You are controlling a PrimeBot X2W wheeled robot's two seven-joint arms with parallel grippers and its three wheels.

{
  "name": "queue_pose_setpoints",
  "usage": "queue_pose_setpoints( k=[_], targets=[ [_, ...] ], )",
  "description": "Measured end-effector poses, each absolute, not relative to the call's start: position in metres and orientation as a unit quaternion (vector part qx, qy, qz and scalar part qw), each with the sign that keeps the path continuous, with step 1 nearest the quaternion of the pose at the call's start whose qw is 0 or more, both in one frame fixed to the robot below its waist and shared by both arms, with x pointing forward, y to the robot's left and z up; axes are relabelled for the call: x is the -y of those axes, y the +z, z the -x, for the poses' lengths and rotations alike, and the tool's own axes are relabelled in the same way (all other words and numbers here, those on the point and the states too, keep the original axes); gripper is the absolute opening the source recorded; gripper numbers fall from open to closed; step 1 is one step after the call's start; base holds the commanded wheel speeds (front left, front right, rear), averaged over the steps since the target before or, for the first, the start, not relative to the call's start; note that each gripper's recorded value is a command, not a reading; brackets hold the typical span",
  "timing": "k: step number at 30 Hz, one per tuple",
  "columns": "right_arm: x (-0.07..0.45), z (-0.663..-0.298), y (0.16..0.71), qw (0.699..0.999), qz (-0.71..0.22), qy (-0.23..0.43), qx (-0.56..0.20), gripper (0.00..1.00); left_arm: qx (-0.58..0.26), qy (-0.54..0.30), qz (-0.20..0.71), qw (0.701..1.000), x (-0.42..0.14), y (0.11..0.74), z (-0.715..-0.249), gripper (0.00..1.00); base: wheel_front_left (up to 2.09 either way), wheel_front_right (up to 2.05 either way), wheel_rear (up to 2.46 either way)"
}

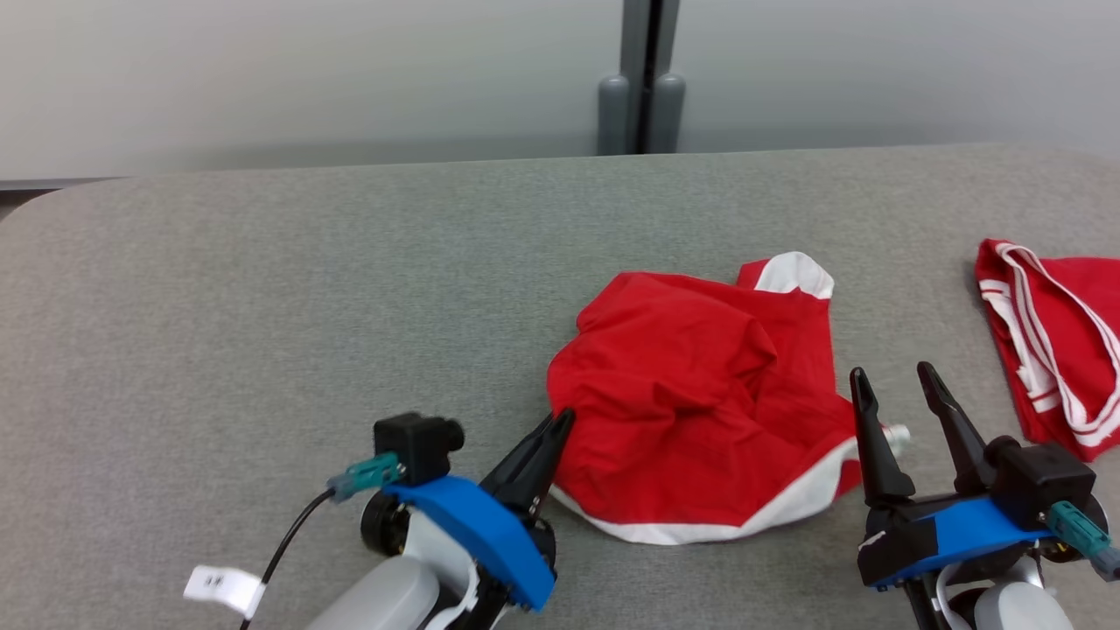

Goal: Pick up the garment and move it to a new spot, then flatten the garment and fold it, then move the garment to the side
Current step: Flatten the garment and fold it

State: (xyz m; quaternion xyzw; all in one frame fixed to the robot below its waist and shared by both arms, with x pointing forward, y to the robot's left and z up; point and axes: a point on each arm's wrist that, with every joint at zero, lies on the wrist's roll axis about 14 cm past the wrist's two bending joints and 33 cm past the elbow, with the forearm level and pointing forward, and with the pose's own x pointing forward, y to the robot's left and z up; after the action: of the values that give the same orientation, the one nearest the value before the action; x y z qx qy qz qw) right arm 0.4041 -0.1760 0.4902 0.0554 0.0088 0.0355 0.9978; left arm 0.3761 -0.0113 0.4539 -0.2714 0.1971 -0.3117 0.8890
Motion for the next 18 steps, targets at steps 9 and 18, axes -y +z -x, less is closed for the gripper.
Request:
queue_pose_setpoints(
  k=[9, 18],
  targets=[
    [0.161, -0.408, 0.491, 0.997, -0.056, 0.058, -0.012, 1.0, -0.237, -0.194, 0.329, 0.894, -0.037, 0.436, -0.348, 0.0, 0.0, 0.0, 0.0],
    [0.166, -0.405, 0.486, 0.997, -0.056, 0.051, -0.021, 1.0, -0.261, -0.108, 0.282, 0.917, -0.071, 0.403, -0.377, 0.0, 0.0, 0.0, 0.0]
  ],
)
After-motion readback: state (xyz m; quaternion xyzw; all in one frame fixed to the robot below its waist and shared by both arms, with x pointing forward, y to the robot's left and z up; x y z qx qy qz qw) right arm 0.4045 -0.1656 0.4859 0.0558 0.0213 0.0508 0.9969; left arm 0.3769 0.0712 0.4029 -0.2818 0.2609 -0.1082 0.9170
